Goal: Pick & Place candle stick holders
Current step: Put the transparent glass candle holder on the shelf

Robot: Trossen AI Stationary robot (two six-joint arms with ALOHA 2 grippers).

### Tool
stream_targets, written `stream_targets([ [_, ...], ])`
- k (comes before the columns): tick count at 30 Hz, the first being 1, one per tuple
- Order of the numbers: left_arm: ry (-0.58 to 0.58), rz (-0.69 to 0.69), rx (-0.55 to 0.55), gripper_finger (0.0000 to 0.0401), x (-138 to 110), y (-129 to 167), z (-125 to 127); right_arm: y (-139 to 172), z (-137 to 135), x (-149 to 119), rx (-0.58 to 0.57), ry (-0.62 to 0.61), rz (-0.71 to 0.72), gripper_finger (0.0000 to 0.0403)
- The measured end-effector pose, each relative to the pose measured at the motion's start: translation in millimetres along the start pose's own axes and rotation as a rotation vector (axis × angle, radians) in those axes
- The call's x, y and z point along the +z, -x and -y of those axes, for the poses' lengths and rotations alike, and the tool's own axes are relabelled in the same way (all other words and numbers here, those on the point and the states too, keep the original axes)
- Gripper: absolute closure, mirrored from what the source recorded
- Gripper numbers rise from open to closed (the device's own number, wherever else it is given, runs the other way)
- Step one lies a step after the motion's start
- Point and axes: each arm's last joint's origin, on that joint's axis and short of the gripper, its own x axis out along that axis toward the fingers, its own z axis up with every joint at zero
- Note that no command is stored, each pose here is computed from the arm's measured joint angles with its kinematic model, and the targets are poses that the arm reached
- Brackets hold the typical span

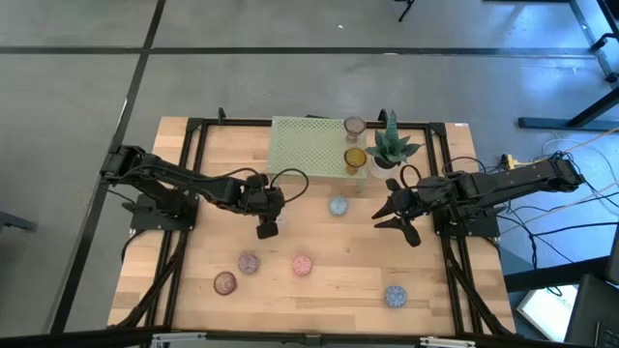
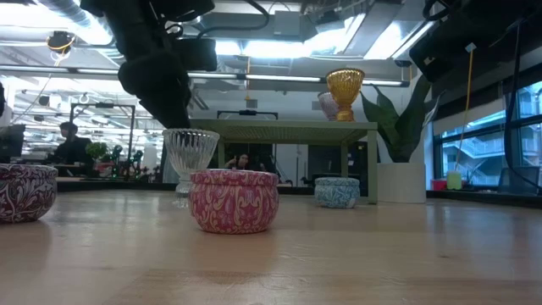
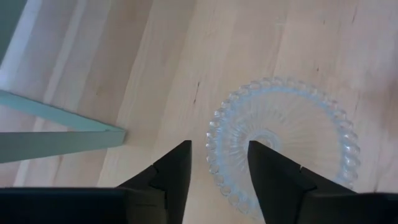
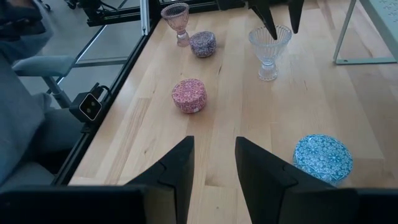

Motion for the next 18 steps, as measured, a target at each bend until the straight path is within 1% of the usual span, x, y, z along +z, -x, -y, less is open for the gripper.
stream_targets([
  [5, -0.001, -0.011, -0.039, 0.03, -0.3, 0.0, 1.1, 0.0, -0.1, 0.0, 0.001, 0.0, 0.0, 0.0282],
  [12, 0.002, 0.0, -0.05, 0.0375, 1.2, 1.0, 1.6, 0.0, 0.0, 0.1, 0.0, 0.0, 0.0, 0.0282],
  [13, 0.004, 0.007, -0.052, 0.038, 1.9, 1.4, 1.8, 0.0, 0.0, 0.0, 0.001, 0.0, 0.0, 0.0282],
  [18, -0.035, 0.072, -0.069, 0.0381, 7.2, 1.6, 6.0, 0.0, -0.1, 0.0, 0.0, 0.0, 0.0, 0.0282],
])
